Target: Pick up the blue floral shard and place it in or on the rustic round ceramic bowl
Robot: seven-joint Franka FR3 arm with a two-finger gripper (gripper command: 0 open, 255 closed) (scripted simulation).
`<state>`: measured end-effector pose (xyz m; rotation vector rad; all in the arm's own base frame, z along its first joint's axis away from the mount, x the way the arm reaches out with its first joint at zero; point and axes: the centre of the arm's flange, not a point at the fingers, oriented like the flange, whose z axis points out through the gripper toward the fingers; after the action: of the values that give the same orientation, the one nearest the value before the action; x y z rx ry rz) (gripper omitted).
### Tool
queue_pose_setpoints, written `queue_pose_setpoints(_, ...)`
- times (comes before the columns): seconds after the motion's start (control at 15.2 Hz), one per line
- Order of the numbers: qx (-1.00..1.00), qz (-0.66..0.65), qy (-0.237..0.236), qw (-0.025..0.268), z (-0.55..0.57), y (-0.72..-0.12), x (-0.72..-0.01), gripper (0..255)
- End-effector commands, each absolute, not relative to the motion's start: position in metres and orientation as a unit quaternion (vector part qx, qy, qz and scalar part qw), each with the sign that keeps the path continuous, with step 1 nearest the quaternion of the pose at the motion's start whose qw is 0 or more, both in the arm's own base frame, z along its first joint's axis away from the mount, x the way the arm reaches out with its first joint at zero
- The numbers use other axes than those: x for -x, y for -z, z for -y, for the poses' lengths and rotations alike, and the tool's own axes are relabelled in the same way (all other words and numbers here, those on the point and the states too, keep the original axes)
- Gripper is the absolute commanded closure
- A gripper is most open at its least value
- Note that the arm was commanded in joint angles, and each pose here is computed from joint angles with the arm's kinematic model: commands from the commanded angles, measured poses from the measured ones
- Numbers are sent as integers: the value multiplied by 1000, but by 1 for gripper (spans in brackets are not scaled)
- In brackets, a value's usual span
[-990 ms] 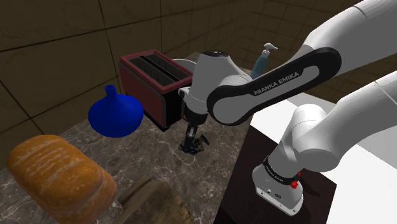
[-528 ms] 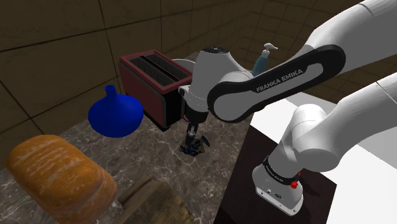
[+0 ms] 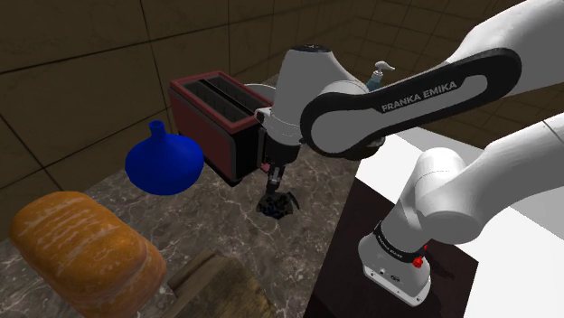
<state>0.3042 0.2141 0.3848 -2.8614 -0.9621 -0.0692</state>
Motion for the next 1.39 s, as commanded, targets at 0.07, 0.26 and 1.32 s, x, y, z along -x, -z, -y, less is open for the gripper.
queue_pose_setpoints(0.07,946,318,22,61,-215,-401,-304,255)
queue_pose_setpoints(0.26,946,318,22,61,-215,-417,-304,255)
queue_pose_setpoints(1.32,946,318,22,61,-215,-502,-304,255)
